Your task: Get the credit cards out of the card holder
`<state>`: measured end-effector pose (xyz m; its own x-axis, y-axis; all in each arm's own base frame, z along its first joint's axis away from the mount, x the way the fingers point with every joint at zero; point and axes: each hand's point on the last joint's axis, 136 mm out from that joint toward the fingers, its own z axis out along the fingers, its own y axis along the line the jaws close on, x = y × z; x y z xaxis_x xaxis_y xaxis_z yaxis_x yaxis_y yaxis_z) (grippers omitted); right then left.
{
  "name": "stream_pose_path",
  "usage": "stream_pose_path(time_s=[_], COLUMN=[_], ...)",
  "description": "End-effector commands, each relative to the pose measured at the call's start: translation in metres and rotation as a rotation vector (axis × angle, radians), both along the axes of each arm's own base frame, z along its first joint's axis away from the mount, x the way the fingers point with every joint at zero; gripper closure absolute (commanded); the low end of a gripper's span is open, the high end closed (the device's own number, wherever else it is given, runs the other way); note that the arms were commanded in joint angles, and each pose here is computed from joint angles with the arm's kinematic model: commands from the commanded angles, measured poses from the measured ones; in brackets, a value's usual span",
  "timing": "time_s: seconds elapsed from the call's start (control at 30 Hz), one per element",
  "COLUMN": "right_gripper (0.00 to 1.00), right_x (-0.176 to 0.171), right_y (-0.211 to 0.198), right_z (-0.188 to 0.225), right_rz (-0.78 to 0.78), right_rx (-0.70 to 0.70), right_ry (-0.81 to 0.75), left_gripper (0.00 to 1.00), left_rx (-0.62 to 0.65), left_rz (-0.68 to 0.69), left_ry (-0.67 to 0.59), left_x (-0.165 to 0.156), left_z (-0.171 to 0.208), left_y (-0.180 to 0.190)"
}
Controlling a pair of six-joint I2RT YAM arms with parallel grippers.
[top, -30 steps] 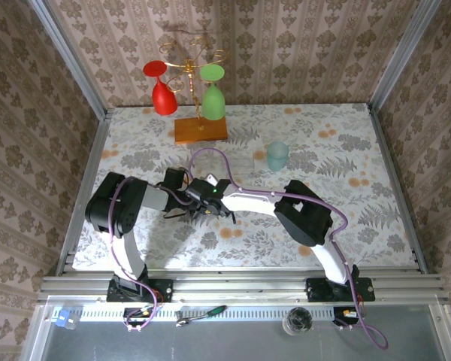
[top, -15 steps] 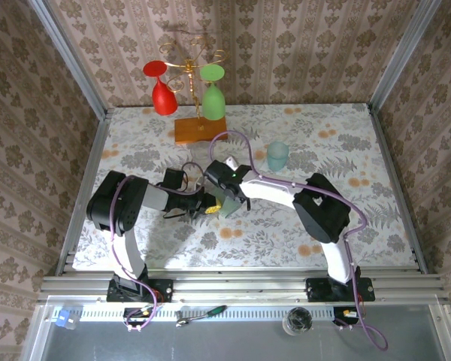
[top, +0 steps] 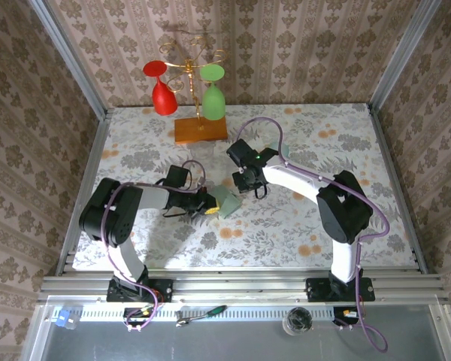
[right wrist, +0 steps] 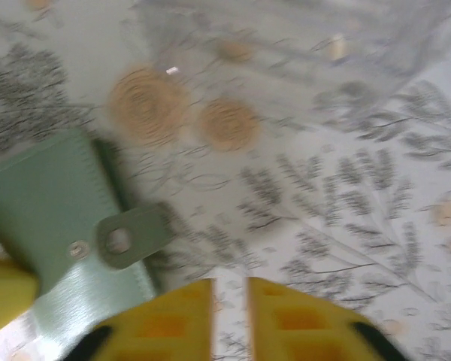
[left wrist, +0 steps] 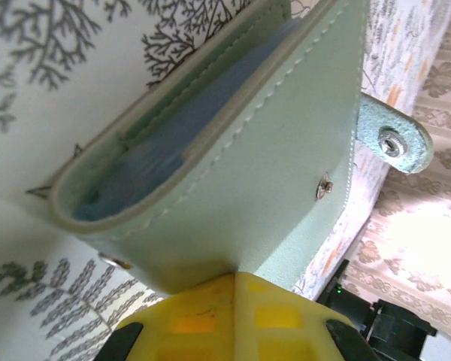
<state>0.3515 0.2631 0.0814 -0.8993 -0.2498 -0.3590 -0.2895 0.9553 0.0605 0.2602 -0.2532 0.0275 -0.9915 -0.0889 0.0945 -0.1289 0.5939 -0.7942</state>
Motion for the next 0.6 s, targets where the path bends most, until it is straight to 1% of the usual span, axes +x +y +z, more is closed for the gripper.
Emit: stream_pose_path(time_s=[0.0, 0.07, 0.23, 0.43, 0.57], right_gripper=[0.66, 0.59, 0.51, 0.49, 0.49], right_x=[-0.026, -0.025, -0.016, -0.007, -0.001], right_y=[0.027, 0.03, 0.035, 0.049, 0.057], right_z=[0.005, 0.001, -0.01, -0.023, -0.028], right_rz=[0.059, 0.067, 0.087, 0.107, 0.109], right_rx=[0.143, 0.145, 0.122, 0.139, 0.157], right_ry=[0.122, 0.133, 0.141, 0.158, 0.155], left_gripper=[0.97, 0.95, 0.92, 0.9, 0.89], left_rx=[0.273, 0.254, 0.222, 0.209, 0.208], left_rz=[0.064, 0.069, 0.09, 0.123, 0.138], left_ry=[0.113, 0.084, 0.02, -0.031, -0.049], left_x=[-0.019, -0.011, 0.005, 0.015, 0.017], left_z=[-0.039, -0.029, -0.007, 0.009, 0.014], left_y=[0.041, 0.038, 0.032, 0.034, 0.035])
